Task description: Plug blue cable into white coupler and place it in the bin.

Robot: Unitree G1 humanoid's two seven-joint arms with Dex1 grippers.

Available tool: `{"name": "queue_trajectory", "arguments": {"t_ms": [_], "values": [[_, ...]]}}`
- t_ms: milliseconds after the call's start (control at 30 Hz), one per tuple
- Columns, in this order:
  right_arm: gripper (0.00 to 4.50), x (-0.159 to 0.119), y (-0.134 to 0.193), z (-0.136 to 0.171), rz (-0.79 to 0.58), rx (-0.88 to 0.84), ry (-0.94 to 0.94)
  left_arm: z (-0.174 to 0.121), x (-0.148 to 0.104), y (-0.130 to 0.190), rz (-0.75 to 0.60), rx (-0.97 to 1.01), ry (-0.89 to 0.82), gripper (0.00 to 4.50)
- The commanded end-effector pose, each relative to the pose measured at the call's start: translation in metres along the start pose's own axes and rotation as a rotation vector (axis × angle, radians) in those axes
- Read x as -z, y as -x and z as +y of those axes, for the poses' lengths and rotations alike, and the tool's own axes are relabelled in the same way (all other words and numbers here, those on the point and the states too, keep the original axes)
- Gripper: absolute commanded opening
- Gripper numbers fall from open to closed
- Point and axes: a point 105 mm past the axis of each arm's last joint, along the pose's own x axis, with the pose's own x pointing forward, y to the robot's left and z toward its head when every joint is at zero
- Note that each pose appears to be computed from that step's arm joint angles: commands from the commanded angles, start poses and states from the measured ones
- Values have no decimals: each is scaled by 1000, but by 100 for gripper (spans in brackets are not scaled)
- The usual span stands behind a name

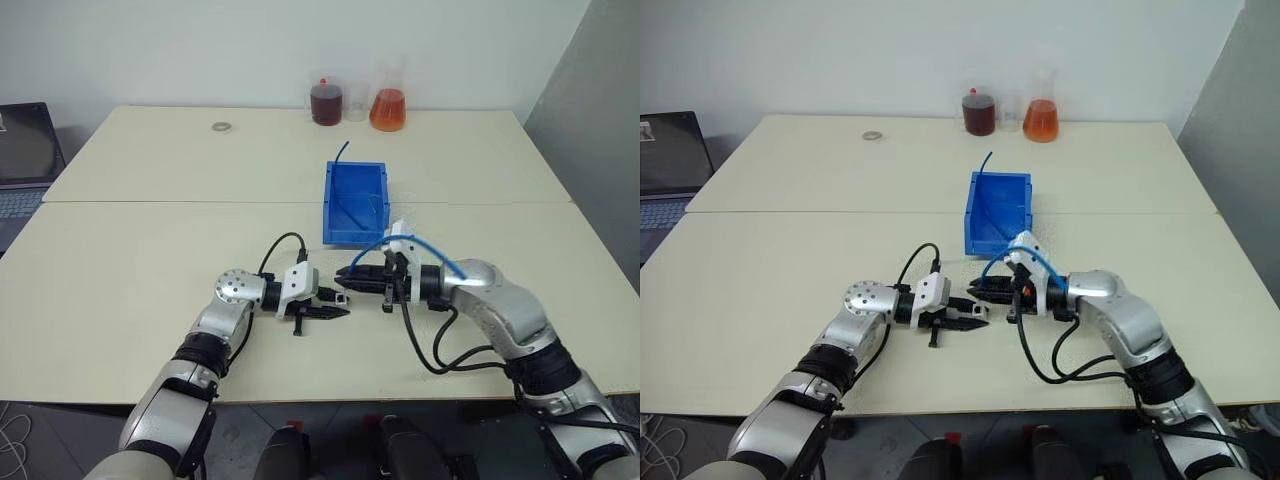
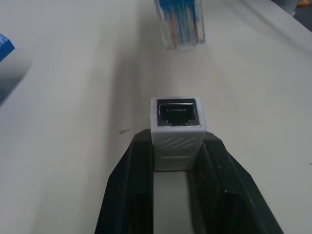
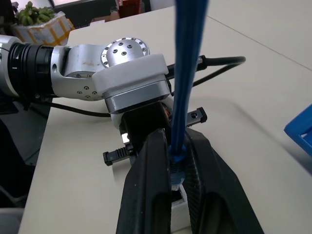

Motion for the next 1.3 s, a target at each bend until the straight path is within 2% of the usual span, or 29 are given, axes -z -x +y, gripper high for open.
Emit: {"name": "queue_trajectory", "arguments": {"t_ms": [33,567,900,1167,1300], "values": [[13,-6,-3,3,-74,-22,51,-1,-7,1,-37,21,13,78],[13,37,-7,2,18,-53,69,-8,4,8,14,9,36,78],[13,40,-9,1,38,-71,92,-7,0,8,10,4,38,78],[13,68,-16,10,197,-143,142,-6,-1,7,8,1,36,78],[13,78,-17,5,243,-148,83,-7,-2,7,8,5,36,78]]}}
